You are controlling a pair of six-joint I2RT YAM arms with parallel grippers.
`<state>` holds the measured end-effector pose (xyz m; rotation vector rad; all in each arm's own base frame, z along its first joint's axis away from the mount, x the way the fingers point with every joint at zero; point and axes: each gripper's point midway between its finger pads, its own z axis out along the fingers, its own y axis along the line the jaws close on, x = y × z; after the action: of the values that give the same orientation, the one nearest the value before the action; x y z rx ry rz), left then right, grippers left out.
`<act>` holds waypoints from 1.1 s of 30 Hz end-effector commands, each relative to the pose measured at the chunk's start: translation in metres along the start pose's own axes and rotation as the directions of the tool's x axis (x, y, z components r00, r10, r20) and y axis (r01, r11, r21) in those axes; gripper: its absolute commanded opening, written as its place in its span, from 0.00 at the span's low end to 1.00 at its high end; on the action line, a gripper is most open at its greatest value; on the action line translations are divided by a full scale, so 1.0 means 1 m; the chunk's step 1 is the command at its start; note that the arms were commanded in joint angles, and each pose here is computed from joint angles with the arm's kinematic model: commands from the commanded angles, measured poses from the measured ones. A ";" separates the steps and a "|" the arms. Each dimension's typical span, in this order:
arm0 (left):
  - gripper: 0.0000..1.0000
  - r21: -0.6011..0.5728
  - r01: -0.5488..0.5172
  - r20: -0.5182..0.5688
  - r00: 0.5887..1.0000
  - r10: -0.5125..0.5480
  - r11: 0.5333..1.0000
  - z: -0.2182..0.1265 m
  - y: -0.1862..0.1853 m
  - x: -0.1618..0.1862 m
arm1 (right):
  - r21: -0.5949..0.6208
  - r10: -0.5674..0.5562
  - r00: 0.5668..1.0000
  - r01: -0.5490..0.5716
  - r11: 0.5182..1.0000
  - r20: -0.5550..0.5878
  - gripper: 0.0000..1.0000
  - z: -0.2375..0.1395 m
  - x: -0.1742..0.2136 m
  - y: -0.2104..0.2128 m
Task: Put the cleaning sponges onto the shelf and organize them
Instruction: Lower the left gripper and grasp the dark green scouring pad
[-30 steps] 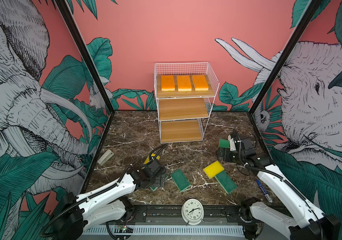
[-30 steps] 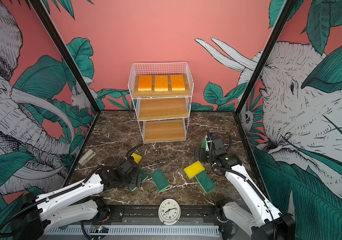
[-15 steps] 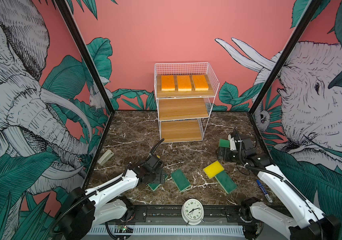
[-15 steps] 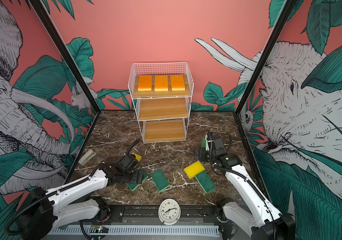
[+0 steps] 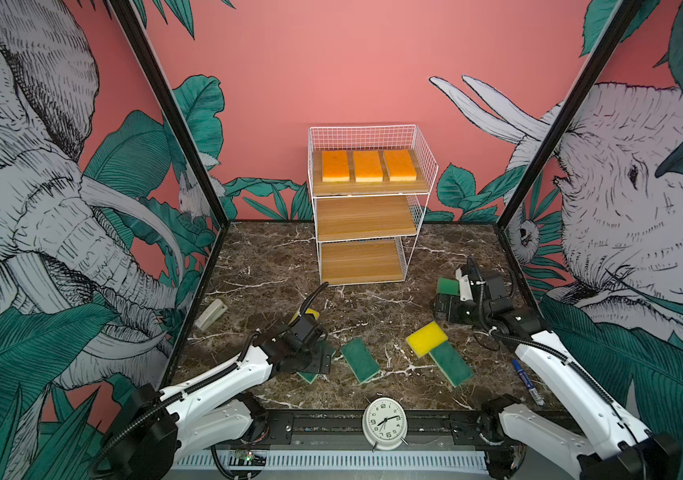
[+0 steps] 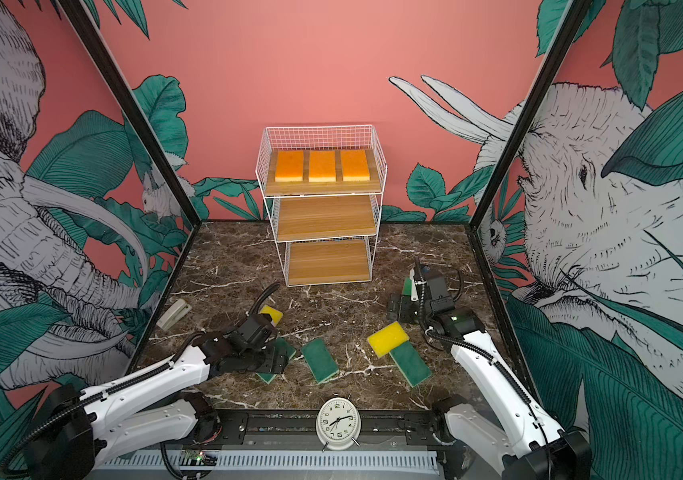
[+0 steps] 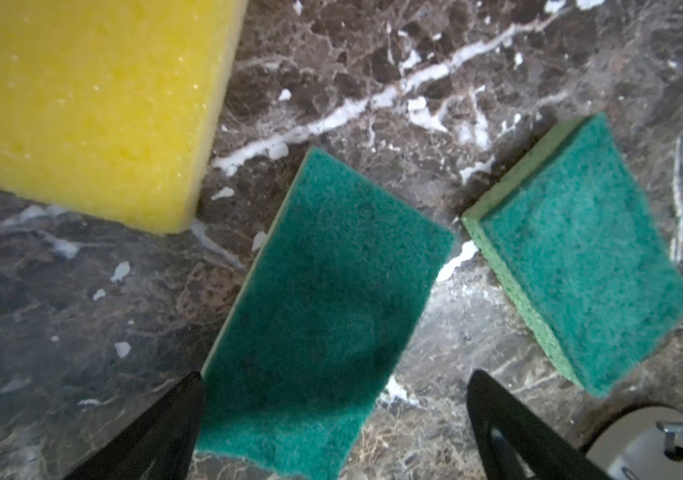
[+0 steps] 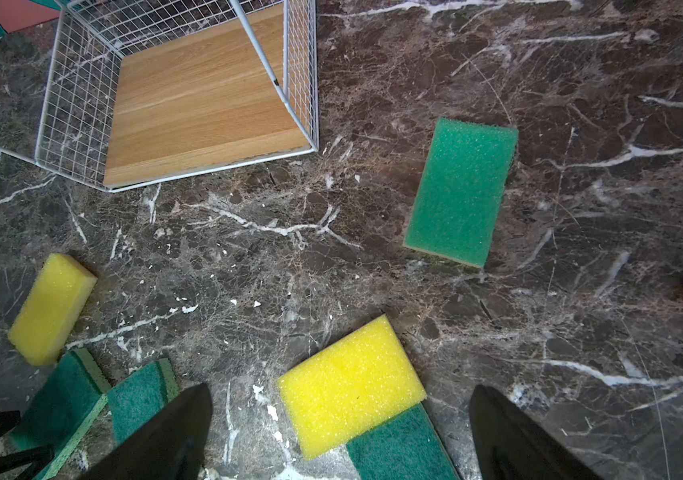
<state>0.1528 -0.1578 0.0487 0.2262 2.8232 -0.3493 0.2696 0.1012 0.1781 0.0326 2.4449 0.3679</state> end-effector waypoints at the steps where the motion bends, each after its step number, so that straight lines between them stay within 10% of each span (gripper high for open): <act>1: 0.98 -0.004 0.018 -0.040 0.999 -0.018 1.000 -0.001 -0.002 0.014 | -0.020 0.021 1.000 -0.021 1.000 0.008 0.99 -0.001 0.000 0.002; 16: 1.00 -0.169 0.017 -0.018 1.000 -0.020 0.986 -0.015 0.029 0.014 | -0.041 0.022 1.000 -0.022 0.999 0.013 0.99 -0.004 0.004 0.004; 33: 1.00 0.029 -0.044 -0.062 0.997 0.046 0.999 0.025 -0.003 0.017 | -0.045 0.033 0.999 -0.032 0.998 0.019 0.99 -0.011 0.008 0.003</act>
<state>0.1461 -0.1508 0.0212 0.2861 2.8844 -0.2401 0.2609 0.1051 0.1828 0.0381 2.4203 0.4323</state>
